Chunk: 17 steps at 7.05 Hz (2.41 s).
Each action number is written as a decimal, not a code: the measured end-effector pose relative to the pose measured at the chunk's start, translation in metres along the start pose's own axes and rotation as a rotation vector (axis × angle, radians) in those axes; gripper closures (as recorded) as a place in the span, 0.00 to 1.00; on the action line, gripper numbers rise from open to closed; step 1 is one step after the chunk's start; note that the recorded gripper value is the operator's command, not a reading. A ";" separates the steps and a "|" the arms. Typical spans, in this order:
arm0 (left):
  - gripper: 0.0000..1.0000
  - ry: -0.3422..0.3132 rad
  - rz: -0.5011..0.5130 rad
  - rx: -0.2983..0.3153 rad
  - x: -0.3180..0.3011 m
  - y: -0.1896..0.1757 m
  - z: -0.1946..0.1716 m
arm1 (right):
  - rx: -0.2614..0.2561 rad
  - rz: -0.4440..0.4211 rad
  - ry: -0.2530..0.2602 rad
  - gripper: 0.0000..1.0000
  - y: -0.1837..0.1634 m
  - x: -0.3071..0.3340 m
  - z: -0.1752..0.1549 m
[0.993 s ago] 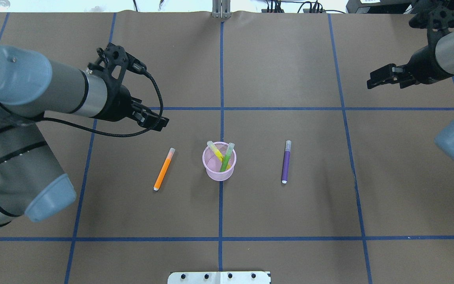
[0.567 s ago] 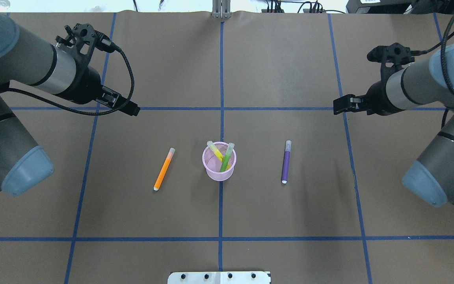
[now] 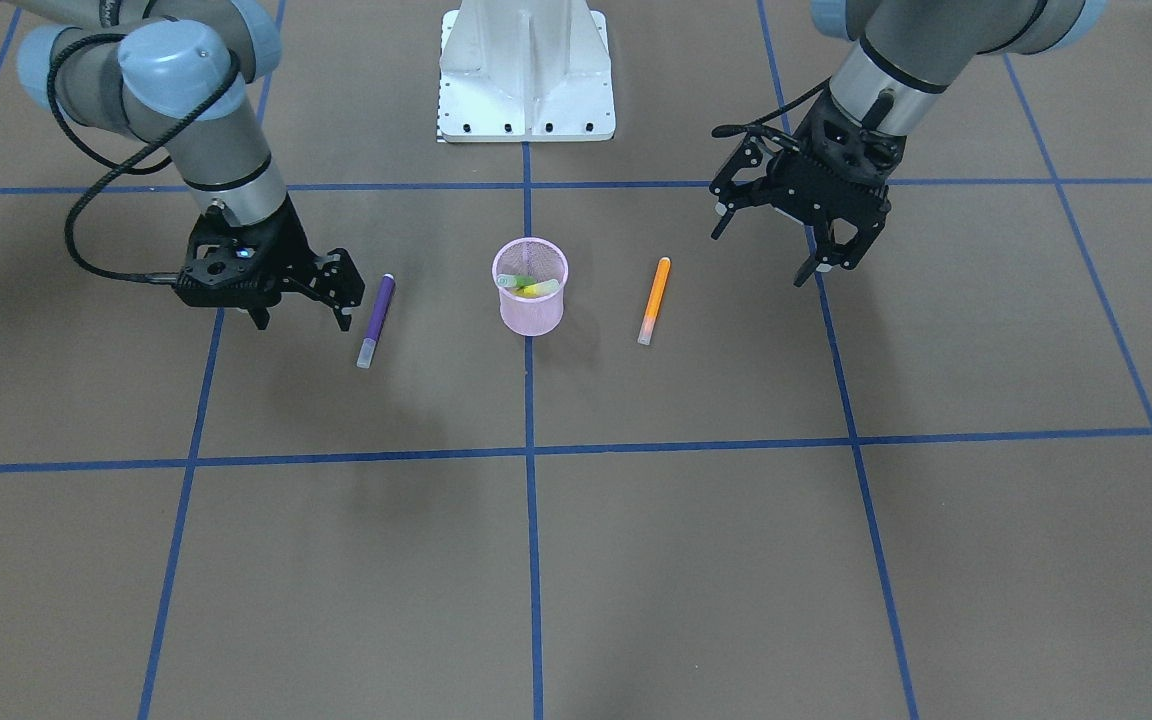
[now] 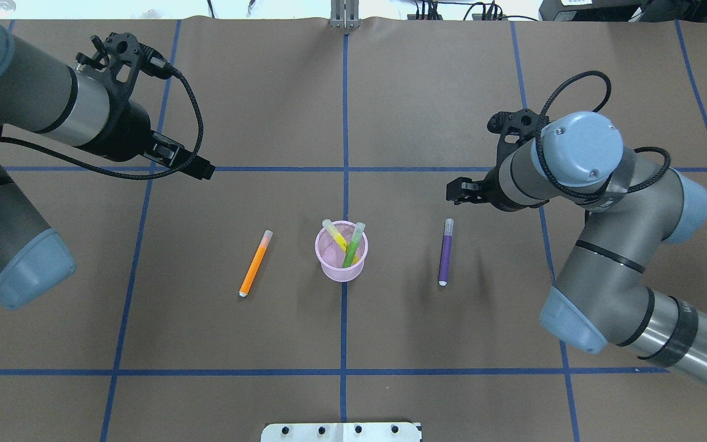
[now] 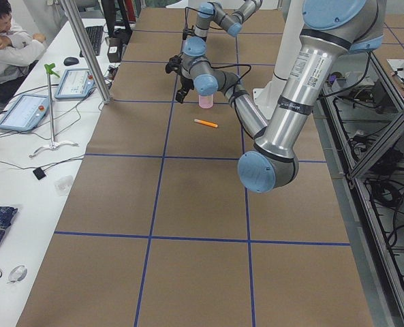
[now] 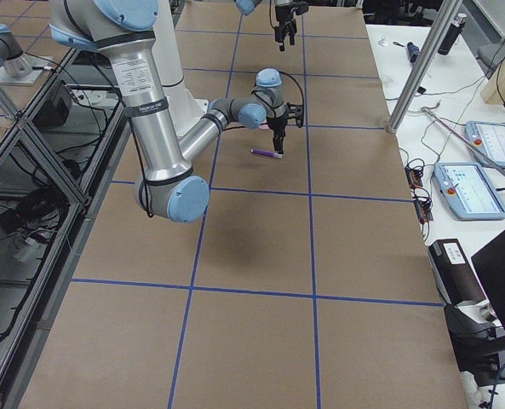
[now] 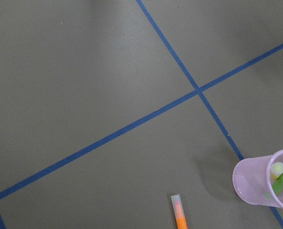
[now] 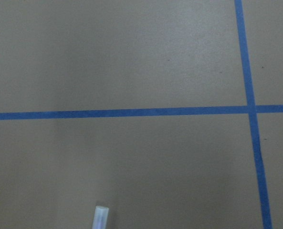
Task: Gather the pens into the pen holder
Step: 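Withdraw the left arm while the right arm reaches toward the purple marker, then close the right gripper on the purple marker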
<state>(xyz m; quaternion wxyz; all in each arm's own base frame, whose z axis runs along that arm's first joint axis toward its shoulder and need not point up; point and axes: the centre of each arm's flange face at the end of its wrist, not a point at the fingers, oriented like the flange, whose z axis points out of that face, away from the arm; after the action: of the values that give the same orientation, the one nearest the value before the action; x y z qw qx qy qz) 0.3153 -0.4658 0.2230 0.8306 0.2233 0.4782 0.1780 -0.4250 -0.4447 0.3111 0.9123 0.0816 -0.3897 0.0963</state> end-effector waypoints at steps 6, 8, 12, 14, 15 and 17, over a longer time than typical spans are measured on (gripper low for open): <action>0.00 0.009 0.003 0.017 0.007 0.000 -0.007 | -0.018 0.093 0.059 0.40 0.046 -0.031 0.051; 0.00 0.005 0.004 0.025 0.008 0.000 -0.009 | -0.027 0.073 0.061 0.45 0.060 -0.039 0.058; 0.00 -0.007 0.005 0.035 0.009 -0.001 -0.007 | -0.039 0.049 0.088 0.60 0.069 -0.037 0.074; 0.00 -0.007 0.006 0.034 0.010 -0.001 -0.007 | -0.040 0.042 0.091 1.00 0.069 -0.037 0.075; 0.00 -0.007 0.005 0.033 0.009 0.000 -0.006 | -0.039 0.041 0.089 1.00 0.069 -0.038 0.075; 0.00 -0.007 0.005 0.032 0.009 0.000 -0.006 | -0.034 0.038 0.085 1.00 0.065 -0.038 0.072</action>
<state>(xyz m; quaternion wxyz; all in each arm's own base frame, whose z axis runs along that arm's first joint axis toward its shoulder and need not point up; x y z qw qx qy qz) 0.3145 -0.4602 0.2136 0.8281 0.2386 0.4774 0.1714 -0.5162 -0.4024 0.3369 0.9272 0.0545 -0.3538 0.1102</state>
